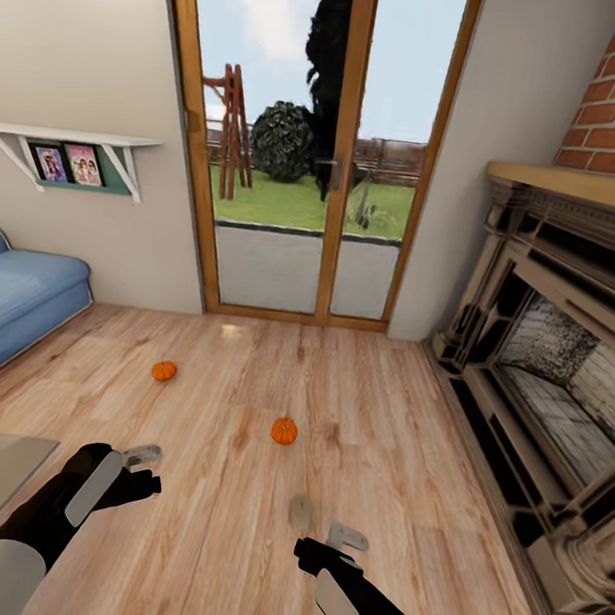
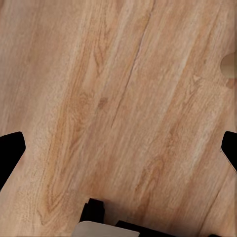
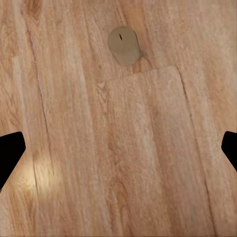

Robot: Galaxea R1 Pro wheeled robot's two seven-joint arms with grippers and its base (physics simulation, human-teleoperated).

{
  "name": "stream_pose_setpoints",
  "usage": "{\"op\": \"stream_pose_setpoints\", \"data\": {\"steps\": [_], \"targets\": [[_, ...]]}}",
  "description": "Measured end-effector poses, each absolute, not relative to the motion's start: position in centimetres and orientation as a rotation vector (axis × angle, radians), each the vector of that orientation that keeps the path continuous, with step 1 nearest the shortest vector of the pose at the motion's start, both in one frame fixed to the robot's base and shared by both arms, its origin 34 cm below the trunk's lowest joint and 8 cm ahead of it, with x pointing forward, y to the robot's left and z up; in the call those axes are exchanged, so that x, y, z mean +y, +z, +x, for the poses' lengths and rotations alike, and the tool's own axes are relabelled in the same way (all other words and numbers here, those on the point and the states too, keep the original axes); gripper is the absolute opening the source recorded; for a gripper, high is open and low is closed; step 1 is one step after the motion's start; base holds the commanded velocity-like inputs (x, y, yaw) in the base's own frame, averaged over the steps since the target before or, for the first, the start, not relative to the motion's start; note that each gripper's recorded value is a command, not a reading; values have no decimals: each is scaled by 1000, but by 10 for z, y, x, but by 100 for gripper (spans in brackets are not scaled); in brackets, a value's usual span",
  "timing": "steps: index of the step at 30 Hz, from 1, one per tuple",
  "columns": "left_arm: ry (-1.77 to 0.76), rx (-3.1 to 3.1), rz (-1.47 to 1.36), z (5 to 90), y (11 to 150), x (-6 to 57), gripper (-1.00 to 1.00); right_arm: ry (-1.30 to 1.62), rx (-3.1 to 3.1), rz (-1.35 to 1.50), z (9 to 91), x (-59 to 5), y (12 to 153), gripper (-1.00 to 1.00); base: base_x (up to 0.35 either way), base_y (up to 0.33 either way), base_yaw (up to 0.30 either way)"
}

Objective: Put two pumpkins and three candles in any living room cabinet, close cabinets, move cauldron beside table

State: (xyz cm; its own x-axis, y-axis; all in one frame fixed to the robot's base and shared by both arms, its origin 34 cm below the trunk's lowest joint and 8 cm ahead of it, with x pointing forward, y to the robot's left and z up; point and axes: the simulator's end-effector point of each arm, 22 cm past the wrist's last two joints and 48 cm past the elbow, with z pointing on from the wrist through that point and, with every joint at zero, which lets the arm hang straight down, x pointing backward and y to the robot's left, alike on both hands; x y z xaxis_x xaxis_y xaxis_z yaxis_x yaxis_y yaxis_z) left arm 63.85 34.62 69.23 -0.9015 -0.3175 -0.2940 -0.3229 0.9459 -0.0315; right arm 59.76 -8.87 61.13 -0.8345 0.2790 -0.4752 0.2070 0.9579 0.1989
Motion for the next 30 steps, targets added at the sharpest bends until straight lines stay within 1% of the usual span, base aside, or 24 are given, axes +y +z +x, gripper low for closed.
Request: {"op": "stream_pose_setpoints", "data": {"steps": [13,30], "targets": [[28,2803,-470,638,692,347,100,191,2590,344,598,-88,611,100,325,9,0],[25,2804,-469,638,692,345,100,190,2591,344,597,-89,611,100,328,127,0]]}}
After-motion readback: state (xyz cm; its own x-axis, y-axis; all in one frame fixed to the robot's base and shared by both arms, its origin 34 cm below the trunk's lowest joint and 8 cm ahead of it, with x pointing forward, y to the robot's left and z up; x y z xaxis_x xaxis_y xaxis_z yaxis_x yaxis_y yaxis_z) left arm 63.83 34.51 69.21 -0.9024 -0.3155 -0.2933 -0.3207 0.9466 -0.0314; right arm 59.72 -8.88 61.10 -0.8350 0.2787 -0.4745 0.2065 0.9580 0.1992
